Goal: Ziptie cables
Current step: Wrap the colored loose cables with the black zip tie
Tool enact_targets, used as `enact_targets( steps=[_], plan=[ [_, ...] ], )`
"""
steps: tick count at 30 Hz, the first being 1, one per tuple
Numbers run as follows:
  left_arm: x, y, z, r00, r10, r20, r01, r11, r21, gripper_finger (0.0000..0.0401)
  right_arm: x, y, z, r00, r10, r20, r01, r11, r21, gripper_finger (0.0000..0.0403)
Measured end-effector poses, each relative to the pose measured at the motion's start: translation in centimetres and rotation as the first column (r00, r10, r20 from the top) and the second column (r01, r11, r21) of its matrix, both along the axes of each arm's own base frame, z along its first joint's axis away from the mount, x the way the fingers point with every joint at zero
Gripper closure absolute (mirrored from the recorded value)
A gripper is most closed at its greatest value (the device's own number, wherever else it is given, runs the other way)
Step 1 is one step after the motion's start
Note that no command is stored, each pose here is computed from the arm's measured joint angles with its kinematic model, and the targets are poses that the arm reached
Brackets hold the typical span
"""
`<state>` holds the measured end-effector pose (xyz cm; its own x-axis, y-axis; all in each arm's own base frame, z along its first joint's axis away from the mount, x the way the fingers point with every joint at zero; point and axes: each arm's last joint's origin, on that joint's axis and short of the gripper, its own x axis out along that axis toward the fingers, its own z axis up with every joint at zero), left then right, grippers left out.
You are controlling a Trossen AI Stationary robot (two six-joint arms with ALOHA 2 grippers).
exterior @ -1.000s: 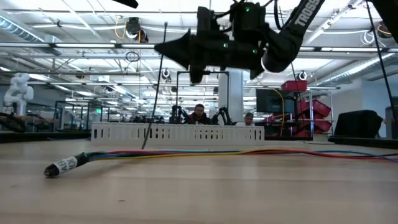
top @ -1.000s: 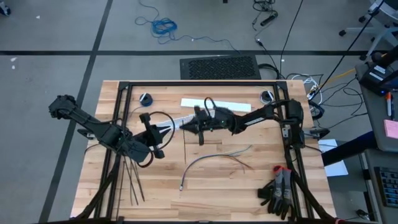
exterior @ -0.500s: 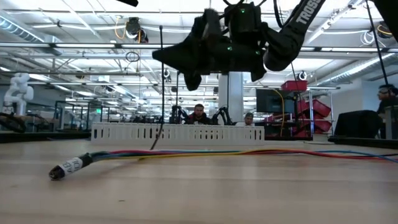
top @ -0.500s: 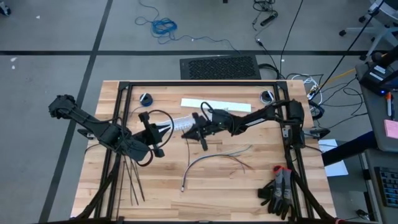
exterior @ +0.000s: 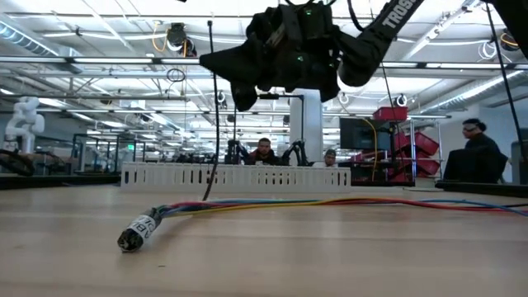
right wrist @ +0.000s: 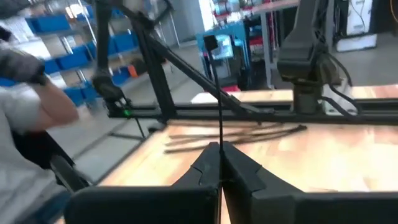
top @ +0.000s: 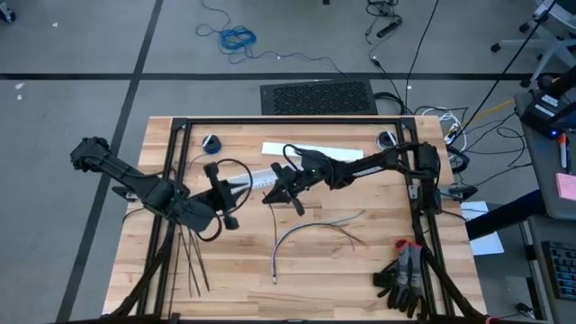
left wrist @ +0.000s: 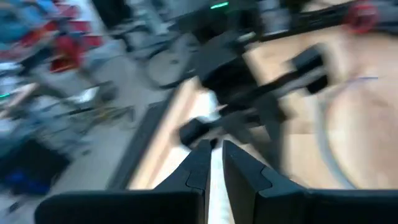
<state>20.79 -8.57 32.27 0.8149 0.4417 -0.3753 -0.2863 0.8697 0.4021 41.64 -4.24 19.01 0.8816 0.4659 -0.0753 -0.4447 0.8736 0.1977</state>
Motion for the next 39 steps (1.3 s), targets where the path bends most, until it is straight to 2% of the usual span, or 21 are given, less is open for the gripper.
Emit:
enact_targets(
  steps=[2, 4, 6, 9, 13, 16, 22, 26, 33, 39],
  plan=[
    [0.3, -0.4, 0.2, 0.991, -0.13, -0.004, 0.13, 0.989, -0.071, 0.036, 0.3, -0.3, 0.1, 0.999, -0.051, -0.004, 0.051, 0.998, -0.047, 0.0403],
    [0.8, -0.9, 0.4, 0.96, -0.28, 0.01, 0.278, 0.948, -0.155, 0.036, 0.3, -0.5, 0.1, 0.996, -0.084, 0.009, 0.084, 0.993, -0.077, 0.0403],
    [1.3, -1.2, 0.2, 0.925, -0.38, 0.013, 0.374, 0.901, -0.219, 0.036, 0.3, -0.7, 0.1, 0.996, -0.083, 0.016, 0.084, 0.992, -0.091, 0.0403],
    [2.2, -1.5, -1.1, 0.875, -0.481, -0.053, 0.443, 0.841, -0.312, 0.0361, 0.2, -0.8, -0.2, 0.998, -0.07, -0.007, 0.069, 0.991, -0.112, 0.0403],
    [3.7, -2.5, -3.5, 0.778, -0.614, -0.132, 0.499, 0.733, -0.462, 0.0361, 0.0, -0.9, -1.0, 0.998, -0.044, -0.047, 0.035, 0.984, -0.173, 0.0403],
    [5.3, -3.5, -5.5, 0.726, -0.669, -0.16, 0.514, 0.683, -0.52, 0.0361, -0.1, -1.1, -1.1, 0.998, -0.03, -0.055, 0.02, 0.983, -0.183, 0.0403],
    [8.9, -5.3, -9.3, 0.686, -0.717, -0.128, 0.567, 0.636, -0.524, 0.0361, -0.4, -1.6, -1.1, 0.997, 0.062, -0.055, -0.07, 0.986, -0.152, 0.0403],
    [10.2, -6.1, -11.2, 0.677, -0.727, -0.116, 0.569, 0.616, -0.545, 0.0361, -0.6, -2.2, -1.2, 0.993, 0.093, -0.071, -0.101, 0.987, -0.123, 0.0403],
    [11.6, -6.4, -12.7, 0.719, -0.692, -0.061, 0.532, 0.605, -0.592, 0.0361, -0.7, -2.1, -1.4, 0.987, 0.128, -0.093, -0.137, 0.985, -0.101, 0.0403],
    [11.6, -6.2, -13.2, 0.749, -0.656, -0.092, 0.479, 0.632, -0.609, 0.0361, -0.6, -1.8, -1.4, 0.987, 0.131, -0.092, -0.141, 0.984, -0.105, 0.0403]
  ],
)
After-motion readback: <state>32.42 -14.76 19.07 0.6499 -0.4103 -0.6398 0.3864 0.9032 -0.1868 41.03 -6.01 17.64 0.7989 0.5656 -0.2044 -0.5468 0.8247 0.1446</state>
